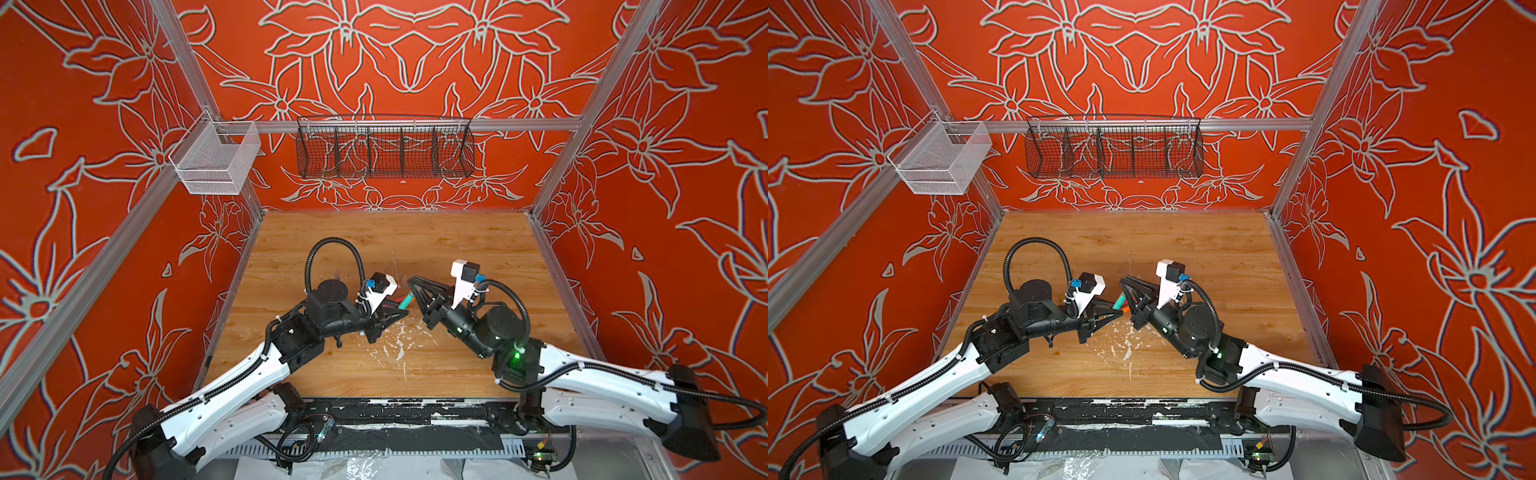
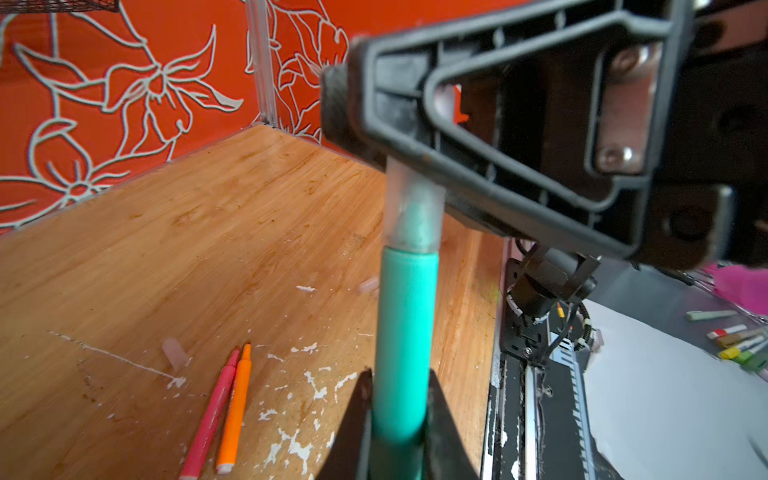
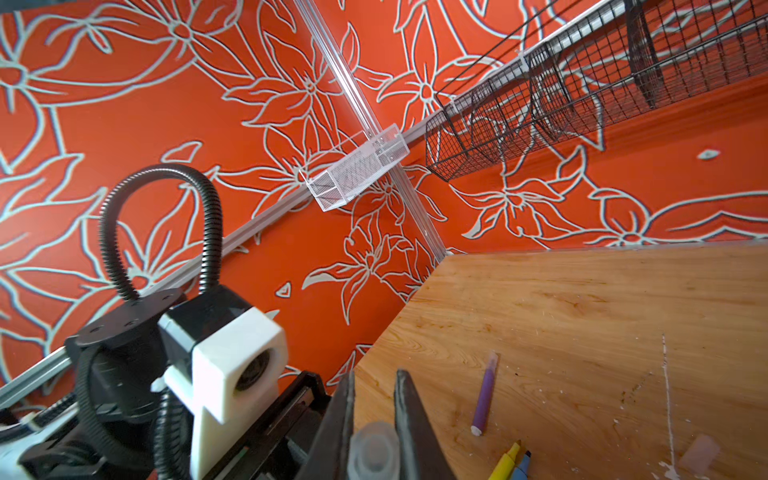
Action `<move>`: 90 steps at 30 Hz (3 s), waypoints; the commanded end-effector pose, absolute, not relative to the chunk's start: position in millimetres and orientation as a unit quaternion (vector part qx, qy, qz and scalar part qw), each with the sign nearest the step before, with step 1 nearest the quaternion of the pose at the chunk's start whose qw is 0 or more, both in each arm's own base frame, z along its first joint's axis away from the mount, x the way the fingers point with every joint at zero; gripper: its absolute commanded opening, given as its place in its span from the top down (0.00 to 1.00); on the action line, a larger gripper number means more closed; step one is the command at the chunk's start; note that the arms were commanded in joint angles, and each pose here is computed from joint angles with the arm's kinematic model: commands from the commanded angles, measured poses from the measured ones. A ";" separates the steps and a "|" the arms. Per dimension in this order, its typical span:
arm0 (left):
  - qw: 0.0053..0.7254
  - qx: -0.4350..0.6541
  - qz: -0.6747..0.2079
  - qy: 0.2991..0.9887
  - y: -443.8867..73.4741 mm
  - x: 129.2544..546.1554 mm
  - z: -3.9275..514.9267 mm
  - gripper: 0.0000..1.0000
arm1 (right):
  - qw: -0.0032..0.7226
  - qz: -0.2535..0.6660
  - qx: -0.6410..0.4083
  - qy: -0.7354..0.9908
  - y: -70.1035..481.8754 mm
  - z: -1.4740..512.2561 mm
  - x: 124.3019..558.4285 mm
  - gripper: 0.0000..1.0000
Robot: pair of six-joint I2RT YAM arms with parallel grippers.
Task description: Insert the pens into the pen caps
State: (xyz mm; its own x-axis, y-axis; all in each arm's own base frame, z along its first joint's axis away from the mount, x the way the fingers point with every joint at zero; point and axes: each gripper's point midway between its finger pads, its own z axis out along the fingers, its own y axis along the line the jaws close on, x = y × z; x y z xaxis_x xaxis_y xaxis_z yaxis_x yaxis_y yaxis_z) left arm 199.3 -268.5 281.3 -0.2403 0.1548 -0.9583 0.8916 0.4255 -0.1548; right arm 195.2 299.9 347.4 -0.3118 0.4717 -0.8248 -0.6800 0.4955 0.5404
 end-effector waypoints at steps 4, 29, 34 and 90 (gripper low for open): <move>0.655 0.265 -0.347 0.617 -243.7 245.5 376.2 1.00 | 0.463 0.500 -0.180 0.709 342.6 260.8 152.5 1.00; 0.618 0.291 -0.429 0.590 -244.5 195.4 396.6 1.00 | 0.467 0.526 -0.257 0.662 354.8 251.0 121.5 1.00; 0.636 0.279 -0.411 0.591 -245.1 208.4 397.1 1.00 | 0.476 0.522 -0.237 0.667 347.3 256.1 121.2 1.00; 0.425 -0.132 -0.088 0.891 -83.7 318.6 176.0 1.00 | 0.577 -0.037 0.111 0.808 47.6 195.8 285.3 0.22</move>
